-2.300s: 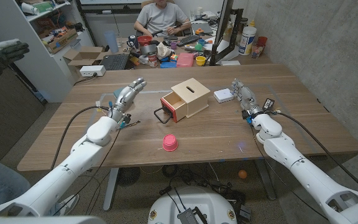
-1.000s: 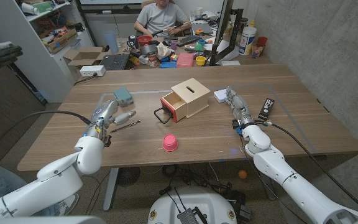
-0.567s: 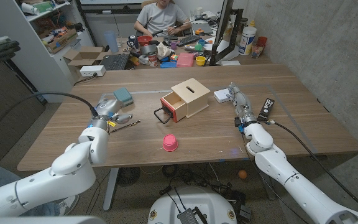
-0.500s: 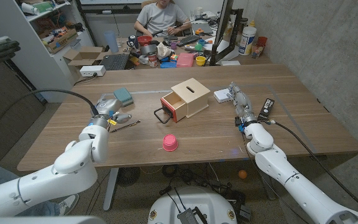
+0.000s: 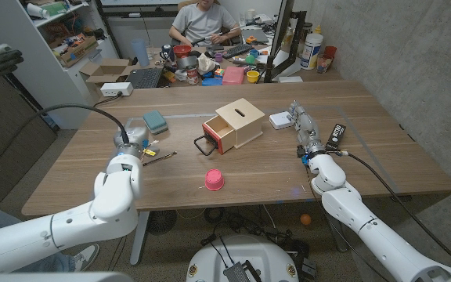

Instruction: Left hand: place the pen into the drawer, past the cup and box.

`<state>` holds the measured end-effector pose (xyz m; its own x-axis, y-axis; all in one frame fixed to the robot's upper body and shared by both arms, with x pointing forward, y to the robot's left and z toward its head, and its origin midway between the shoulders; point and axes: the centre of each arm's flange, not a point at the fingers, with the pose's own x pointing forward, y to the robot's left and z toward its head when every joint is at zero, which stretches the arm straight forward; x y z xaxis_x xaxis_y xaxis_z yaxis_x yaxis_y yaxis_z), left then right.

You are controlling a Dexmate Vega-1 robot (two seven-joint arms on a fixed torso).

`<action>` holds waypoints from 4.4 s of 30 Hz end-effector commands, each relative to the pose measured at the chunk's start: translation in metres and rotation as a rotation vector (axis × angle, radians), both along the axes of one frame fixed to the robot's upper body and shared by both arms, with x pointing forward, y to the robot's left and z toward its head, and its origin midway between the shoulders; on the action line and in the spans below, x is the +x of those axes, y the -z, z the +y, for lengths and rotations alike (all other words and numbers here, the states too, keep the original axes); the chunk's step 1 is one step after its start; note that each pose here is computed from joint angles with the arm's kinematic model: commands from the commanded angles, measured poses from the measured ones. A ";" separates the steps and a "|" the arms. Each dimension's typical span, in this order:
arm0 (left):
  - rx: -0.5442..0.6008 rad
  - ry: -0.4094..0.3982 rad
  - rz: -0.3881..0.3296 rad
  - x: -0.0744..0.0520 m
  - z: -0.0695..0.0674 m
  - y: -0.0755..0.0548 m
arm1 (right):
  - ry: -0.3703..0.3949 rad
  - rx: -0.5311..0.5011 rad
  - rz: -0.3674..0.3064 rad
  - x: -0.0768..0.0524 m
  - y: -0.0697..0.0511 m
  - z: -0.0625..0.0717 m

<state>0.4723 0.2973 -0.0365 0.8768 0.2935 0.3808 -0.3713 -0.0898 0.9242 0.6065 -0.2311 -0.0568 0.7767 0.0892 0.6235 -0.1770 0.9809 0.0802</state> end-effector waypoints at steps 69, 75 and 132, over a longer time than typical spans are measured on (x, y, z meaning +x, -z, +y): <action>-0.113 0.005 0.124 0.064 0.002 0.020 | 0.000 0.048 0.028 0.019 0.009 0.001; -0.121 0.021 0.129 0.069 -0.005 0.021 | -0.004 0.051 0.024 0.022 0.010 -0.002; -0.044 -0.064 0.053 0.100 -0.045 0.052 | 0.001 0.107 0.036 0.037 0.022 -0.021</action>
